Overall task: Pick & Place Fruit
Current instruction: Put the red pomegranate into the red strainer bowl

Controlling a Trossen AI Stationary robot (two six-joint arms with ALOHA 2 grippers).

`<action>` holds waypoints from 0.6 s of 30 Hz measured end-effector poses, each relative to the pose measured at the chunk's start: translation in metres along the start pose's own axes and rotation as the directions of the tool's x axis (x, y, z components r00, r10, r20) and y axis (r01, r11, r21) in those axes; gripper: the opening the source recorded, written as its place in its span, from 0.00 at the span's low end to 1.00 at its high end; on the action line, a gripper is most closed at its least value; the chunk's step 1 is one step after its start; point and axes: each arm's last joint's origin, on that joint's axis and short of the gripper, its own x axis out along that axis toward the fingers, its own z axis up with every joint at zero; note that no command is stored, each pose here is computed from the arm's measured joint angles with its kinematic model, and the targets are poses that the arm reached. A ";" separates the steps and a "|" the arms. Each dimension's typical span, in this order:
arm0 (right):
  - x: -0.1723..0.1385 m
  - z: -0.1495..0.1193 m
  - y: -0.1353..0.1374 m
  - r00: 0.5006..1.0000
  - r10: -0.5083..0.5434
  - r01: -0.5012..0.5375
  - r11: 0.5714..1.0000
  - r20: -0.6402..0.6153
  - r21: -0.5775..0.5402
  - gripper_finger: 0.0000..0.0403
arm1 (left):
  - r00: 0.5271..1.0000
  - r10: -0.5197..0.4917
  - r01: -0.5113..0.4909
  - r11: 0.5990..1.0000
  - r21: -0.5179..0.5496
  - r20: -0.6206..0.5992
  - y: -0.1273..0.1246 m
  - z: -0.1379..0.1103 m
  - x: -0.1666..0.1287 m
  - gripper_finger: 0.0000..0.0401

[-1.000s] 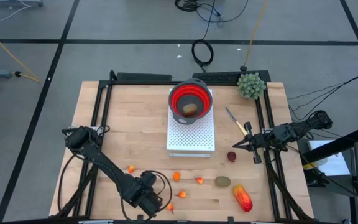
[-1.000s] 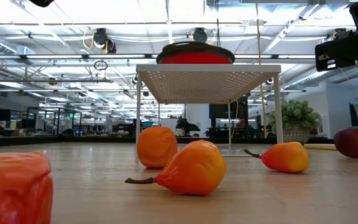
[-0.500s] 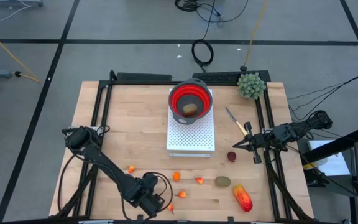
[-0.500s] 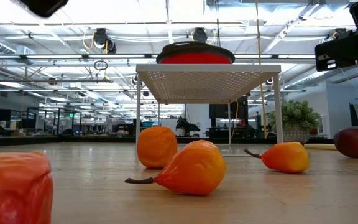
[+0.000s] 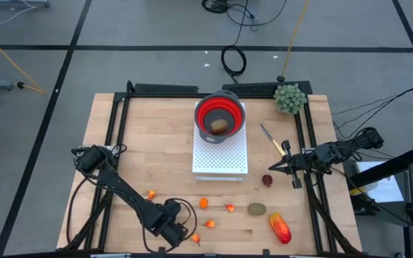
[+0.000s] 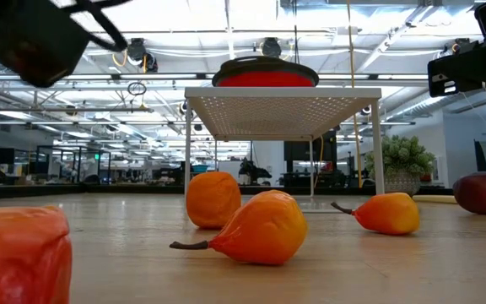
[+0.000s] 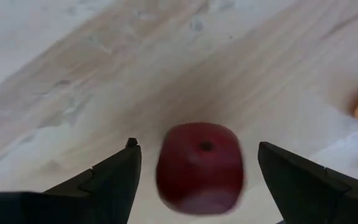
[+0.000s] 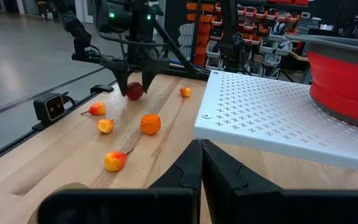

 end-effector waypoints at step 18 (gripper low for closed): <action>0.000 0.000 0.000 1.000 0.000 0.000 1.000 0.001 0.000 0.00 | 0.999 -0.026 0.027 0.999 0.027 -0.027 0.006 0.001 0.012 0.76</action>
